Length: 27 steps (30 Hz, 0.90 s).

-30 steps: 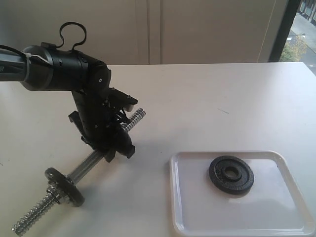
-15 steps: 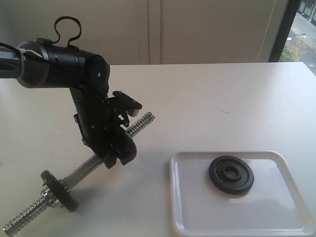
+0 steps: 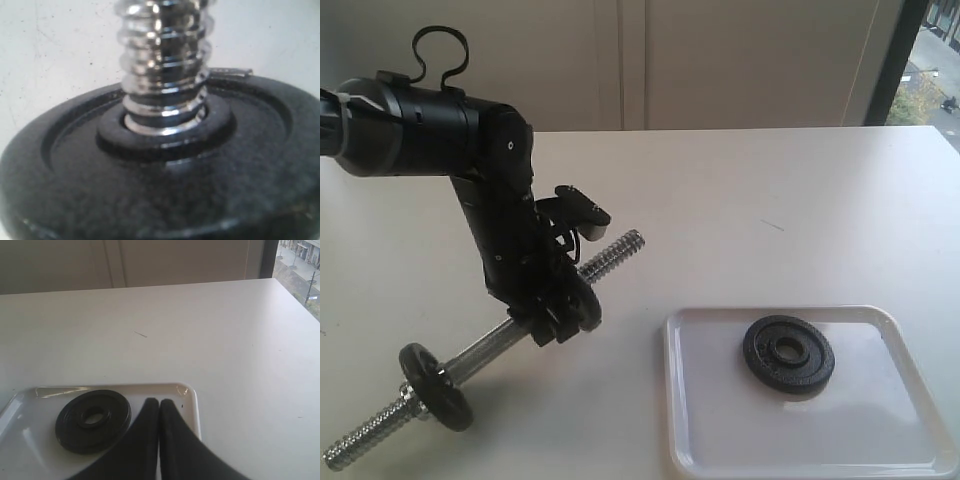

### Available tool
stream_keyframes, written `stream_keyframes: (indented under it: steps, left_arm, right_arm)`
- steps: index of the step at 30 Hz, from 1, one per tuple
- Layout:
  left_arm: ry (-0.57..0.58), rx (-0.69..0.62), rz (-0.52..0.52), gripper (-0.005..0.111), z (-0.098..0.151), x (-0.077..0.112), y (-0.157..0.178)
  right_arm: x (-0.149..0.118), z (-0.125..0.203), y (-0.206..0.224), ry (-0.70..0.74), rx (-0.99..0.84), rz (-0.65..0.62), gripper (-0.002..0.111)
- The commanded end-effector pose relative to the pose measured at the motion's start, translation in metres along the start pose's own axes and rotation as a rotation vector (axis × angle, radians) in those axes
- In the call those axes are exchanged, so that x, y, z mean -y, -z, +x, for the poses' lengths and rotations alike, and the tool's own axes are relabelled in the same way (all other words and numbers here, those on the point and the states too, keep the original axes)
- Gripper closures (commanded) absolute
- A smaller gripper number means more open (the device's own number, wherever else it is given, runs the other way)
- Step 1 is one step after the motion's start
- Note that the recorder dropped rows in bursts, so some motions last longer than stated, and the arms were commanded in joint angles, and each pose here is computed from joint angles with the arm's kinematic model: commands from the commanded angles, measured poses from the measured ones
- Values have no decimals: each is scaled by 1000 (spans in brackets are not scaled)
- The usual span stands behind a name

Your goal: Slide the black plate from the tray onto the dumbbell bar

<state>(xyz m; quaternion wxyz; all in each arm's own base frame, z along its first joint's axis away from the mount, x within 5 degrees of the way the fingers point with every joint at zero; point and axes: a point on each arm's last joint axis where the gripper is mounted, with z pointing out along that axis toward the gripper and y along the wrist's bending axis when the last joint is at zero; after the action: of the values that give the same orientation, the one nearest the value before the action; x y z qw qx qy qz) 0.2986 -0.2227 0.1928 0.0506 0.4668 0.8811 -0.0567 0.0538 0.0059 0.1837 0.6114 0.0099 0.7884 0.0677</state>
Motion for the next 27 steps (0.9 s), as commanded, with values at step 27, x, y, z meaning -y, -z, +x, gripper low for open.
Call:
stream_keyframes:
  steps: [27]
  left_arm:
    - [-10, 76, 13, 107, 8, 11, 22]
  right_arm:
    - [-2, -68, 26, -406, 671, -152, 108]
